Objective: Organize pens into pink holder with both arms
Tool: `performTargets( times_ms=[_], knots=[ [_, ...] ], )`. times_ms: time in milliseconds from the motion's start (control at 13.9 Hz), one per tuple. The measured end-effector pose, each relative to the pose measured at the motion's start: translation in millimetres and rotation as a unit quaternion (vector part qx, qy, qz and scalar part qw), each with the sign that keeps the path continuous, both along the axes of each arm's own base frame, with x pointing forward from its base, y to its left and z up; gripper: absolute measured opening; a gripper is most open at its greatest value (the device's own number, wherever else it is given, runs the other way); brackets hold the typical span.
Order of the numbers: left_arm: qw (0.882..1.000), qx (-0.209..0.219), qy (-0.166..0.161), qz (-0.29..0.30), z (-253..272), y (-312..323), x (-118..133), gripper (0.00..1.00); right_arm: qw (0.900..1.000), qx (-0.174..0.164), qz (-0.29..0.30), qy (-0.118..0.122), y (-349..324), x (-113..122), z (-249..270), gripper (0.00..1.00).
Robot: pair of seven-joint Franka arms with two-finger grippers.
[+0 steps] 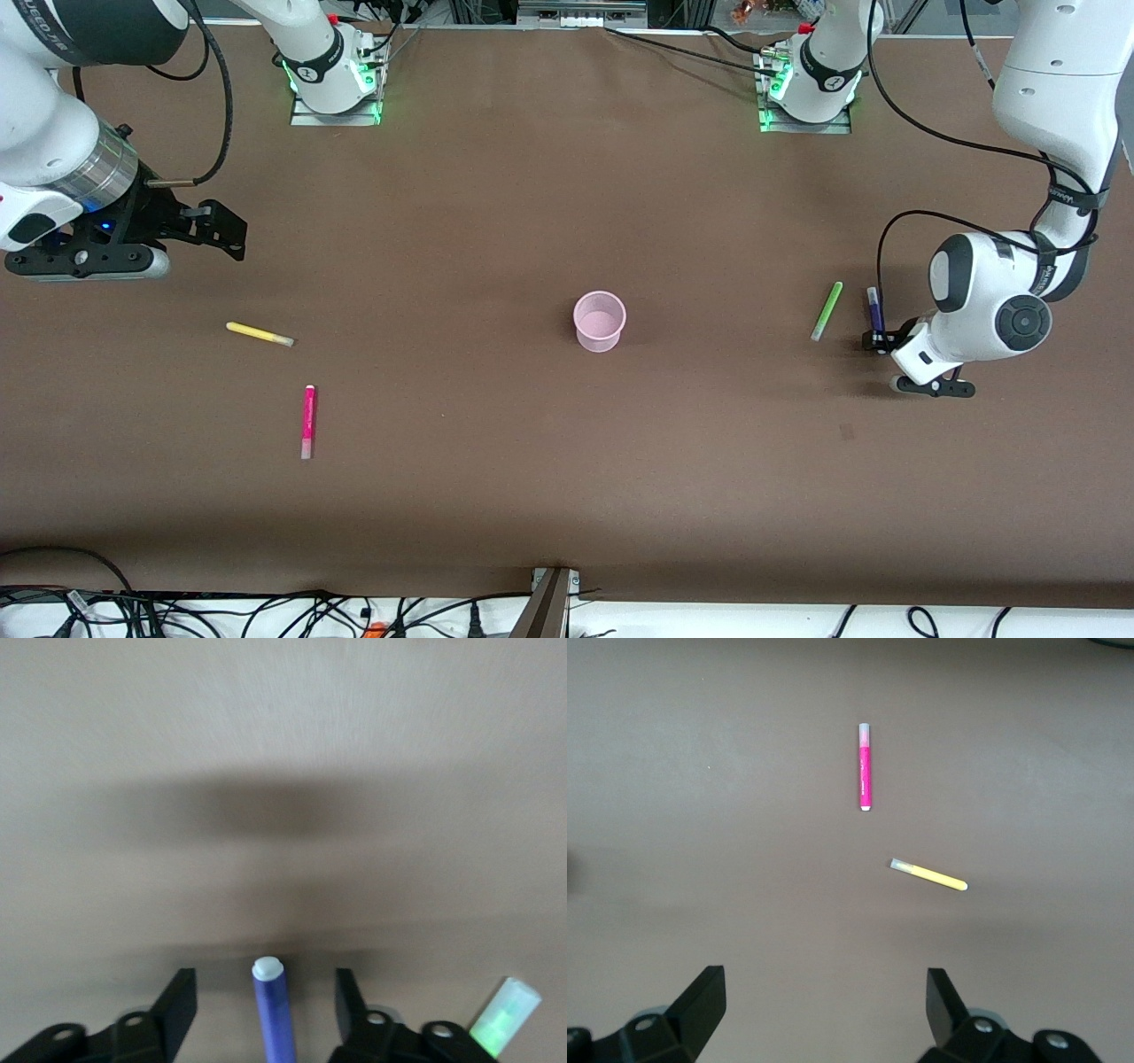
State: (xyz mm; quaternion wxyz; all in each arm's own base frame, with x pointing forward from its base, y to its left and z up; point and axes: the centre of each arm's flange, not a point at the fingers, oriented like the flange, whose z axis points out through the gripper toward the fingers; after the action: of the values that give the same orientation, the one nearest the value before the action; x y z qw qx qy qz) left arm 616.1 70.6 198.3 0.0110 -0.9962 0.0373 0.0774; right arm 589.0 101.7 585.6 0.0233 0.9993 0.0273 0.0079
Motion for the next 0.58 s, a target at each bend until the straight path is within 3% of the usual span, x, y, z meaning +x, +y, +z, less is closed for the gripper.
performTargets(
  times_ms=[144, 216, 577],
  knots=[
    [1.0, 0.004, -0.014, -0.001, 37, -1, 8, 0.97, 1.0, 0.002, 0.003, -0.008, 3, 1, 2, 1.0],
    [1.0, 0.007, -0.015, -0.003, 64, -4, 11, 1.0, 1.0, 0.003, 0.005, -0.012, 6, 1, 2, 1.0],
    [0.999, 0.013, -0.034, -0.03, 226, -47, 18, 1.0, 1.0, 0.004, 0.008, -0.02, 10, 2, 7, 1.0]
  ],
)
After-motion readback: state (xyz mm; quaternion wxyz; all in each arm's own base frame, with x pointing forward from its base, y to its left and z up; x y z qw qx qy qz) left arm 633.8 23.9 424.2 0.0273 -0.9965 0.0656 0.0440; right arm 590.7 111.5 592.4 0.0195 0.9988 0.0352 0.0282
